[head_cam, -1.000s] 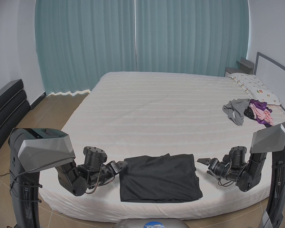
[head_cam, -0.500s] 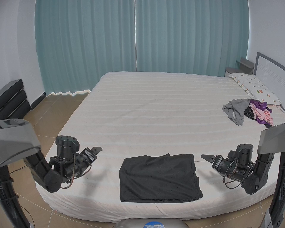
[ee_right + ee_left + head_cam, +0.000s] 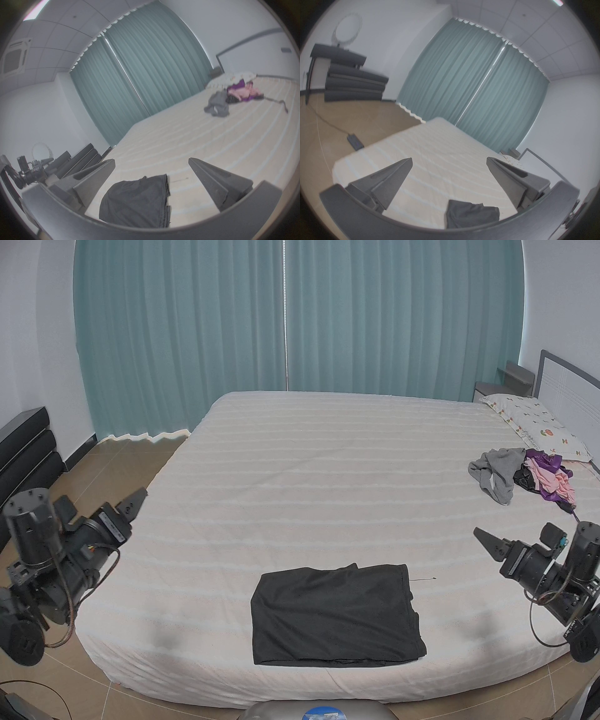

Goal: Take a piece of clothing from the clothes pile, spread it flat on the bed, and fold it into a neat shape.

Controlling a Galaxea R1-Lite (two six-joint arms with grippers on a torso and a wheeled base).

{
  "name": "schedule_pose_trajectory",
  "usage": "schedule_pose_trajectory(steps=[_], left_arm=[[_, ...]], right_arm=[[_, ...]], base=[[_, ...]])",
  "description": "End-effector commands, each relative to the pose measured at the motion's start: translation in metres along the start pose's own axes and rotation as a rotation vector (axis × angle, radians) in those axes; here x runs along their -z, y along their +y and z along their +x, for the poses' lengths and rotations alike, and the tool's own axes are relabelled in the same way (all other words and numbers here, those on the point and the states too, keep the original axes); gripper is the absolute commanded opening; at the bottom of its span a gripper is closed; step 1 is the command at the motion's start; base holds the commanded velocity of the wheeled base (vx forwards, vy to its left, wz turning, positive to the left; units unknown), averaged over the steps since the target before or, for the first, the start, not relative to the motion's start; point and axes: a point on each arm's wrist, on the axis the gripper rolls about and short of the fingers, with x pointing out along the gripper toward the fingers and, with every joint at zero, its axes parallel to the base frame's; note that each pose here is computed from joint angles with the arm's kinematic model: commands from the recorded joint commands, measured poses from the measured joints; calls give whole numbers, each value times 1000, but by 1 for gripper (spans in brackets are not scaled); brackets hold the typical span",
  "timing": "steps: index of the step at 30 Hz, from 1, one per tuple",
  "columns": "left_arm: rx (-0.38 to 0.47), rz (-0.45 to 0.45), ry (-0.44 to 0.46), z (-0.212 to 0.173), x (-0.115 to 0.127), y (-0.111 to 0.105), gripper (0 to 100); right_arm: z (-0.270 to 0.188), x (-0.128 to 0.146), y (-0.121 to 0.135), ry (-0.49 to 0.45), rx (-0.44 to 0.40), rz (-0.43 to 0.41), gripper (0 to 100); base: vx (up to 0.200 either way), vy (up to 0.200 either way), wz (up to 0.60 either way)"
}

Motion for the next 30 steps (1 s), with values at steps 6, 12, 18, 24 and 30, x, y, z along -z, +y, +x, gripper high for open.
schedule_pose_trajectory(steps=[6,12,18,24,30], left_arm=[[-8,184,-306,-102,-32,15,100],[-18,241,-364,-136,-37,25,100],[-81,311,-390,-188,-29,51,100],[-221,375,-459,-215,-18,65,100],[-303,398,-445,-228,-3,75,100]], right_arm=[[-92,-40,16,-309,-23,-176,100],[-134,-31,19,-314,-71,-255,100],[-188,-6,15,-191,-72,-369,100],[-226,-1,18,-158,-63,-454,100],[-243,7,16,-117,-11,-508,100]], base=[[0,0,0],[0,0,0],[0,0,0],[0,0,0],[0,0,0]])
